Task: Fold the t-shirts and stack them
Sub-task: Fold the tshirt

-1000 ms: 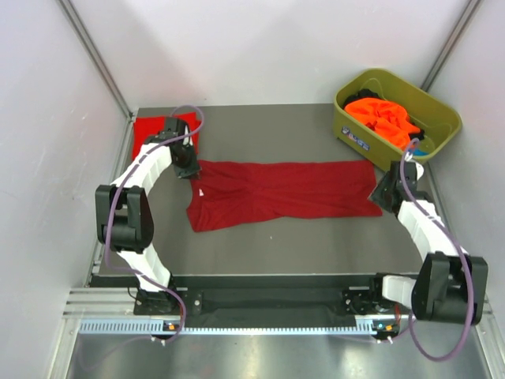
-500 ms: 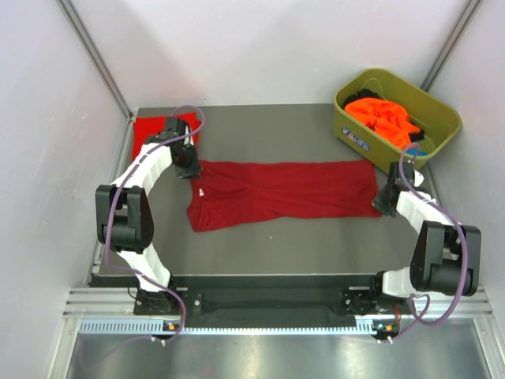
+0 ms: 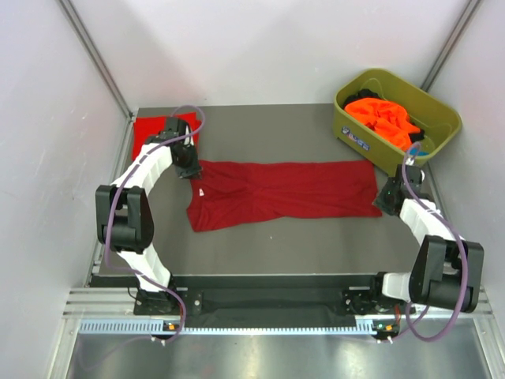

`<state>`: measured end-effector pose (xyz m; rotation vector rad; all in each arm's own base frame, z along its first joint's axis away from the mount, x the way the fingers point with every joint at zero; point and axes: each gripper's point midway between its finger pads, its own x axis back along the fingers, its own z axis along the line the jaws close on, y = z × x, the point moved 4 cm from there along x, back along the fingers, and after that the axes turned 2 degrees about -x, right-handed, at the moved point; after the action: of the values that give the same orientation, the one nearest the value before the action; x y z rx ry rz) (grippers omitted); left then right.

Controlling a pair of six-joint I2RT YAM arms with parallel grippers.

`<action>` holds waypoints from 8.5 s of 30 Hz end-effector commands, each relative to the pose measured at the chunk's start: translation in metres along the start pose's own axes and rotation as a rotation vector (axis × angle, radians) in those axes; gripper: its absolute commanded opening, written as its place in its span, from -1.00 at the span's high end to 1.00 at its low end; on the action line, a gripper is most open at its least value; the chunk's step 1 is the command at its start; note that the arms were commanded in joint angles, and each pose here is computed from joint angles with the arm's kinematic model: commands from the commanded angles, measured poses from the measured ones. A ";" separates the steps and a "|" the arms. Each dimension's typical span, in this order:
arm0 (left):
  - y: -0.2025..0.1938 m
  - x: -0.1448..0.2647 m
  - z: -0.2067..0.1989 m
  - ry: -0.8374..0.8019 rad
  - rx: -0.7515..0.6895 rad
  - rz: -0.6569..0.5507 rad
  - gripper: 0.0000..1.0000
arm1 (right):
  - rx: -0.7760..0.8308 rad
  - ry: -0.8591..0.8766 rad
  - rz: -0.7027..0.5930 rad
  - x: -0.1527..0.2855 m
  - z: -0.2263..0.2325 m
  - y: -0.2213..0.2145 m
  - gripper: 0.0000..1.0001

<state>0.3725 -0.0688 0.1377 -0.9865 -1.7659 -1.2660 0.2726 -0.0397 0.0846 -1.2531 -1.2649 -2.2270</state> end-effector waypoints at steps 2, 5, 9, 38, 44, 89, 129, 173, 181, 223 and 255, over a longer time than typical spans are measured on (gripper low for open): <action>0.009 0.013 -0.011 -0.037 -0.006 -0.061 1.00 | 0.083 0.182 -0.032 -0.004 0.022 0.022 0.41; 0.011 0.014 -0.011 -0.037 -0.004 -0.067 1.00 | 0.085 0.165 -0.021 -0.013 0.019 0.024 0.38; 0.013 0.014 -0.014 -0.043 -0.007 -0.074 1.00 | 0.091 0.129 -0.005 -0.022 0.016 0.027 0.35; 0.015 0.013 -0.017 -0.040 -0.012 -0.078 1.00 | 0.088 -0.070 -0.008 -0.027 -0.014 0.024 1.00; 0.017 0.017 -0.015 -0.019 -0.012 -0.093 1.00 | 0.074 -0.067 -0.039 -0.012 -0.013 0.028 1.00; 0.029 0.031 -0.085 -0.574 -0.274 -0.262 1.00 | 0.294 0.771 -0.191 0.082 0.188 0.025 0.02; -0.096 0.034 -0.038 -0.514 -0.174 0.017 1.00 | 0.890 1.392 0.434 0.016 0.419 -0.193 0.10; -0.009 0.011 -0.030 -0.240 -0.008 -0.185 1.00 | 0.645 1.283 -0.121 0.061 0.400 -0.123 1.00; 0.018 -0.016 -0.028 -0.174 -0.027 -0.159 1.00 | 0.529 1.234 -0.152 0.046 0.403 -0.115 1.00; 0.022 0.030 0.010 0.074 0.144 -0.200 0.07 | 0.303 0.414 0.095 0.030 0.239 -0.063 0.07; -0.131 0.003 0.039 0.048 0.387 -0.007 -0.07 | -0.206 -0.140 0.054 0.012 0.001 -0.005 -0.03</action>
<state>0.2429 -0.0682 0.0797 -0.8186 -1.8741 -0.8610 0.2656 -0.0235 0.0891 -1.4848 -1.0550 -2.2712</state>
